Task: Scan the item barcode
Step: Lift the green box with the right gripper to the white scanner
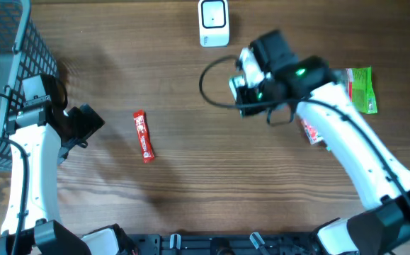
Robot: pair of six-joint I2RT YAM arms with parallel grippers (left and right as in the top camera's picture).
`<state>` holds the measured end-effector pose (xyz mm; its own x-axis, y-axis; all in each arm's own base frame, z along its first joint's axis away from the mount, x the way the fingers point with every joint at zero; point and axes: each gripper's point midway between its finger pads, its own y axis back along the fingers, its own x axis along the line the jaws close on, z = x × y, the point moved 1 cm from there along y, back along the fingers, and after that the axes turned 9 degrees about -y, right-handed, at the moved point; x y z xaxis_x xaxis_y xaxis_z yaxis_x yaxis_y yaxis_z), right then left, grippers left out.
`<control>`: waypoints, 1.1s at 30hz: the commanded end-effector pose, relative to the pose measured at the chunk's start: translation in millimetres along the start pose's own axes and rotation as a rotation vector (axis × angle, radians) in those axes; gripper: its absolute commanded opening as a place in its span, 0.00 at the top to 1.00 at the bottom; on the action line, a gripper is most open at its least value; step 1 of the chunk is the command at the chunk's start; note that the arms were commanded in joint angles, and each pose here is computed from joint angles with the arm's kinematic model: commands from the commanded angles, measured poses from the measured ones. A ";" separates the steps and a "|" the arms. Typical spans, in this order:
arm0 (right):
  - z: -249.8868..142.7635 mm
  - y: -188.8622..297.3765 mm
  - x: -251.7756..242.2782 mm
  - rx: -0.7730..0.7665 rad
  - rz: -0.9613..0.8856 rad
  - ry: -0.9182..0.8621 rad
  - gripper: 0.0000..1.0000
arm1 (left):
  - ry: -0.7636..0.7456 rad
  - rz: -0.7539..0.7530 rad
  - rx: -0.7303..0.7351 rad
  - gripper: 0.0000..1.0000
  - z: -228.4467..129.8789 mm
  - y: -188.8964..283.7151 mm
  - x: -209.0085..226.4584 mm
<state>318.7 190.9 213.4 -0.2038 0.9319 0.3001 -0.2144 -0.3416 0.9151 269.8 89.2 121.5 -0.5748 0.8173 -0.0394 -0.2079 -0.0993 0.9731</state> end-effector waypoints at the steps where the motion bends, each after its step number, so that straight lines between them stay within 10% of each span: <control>1: 36.2 35.7 26.9 -0.025 0.071 0.027 0.76 | 0.015 0.008 -0.011 0.00 0.6 2.2 3.2; 23: 235.1 -149.8 -2.2 -0.073 1.003 -0.201 0.76 | 0.015 0.008 -0.011 0.00 0.6 2.3 3.2; 33: 258.3 -168.6 -14.5 -0.098 1.021 -0.376 0.71 | 0.015 0.008 -0.011 0.00 0.6 2.2 3.2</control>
<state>602.6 266.3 131.2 -0.1033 0.1782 0.9785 -0.1826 -0.9705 0.1575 269.5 89.7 121.5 -0.5755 0.8170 -0.0361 -0.2065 -0.1025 0.9731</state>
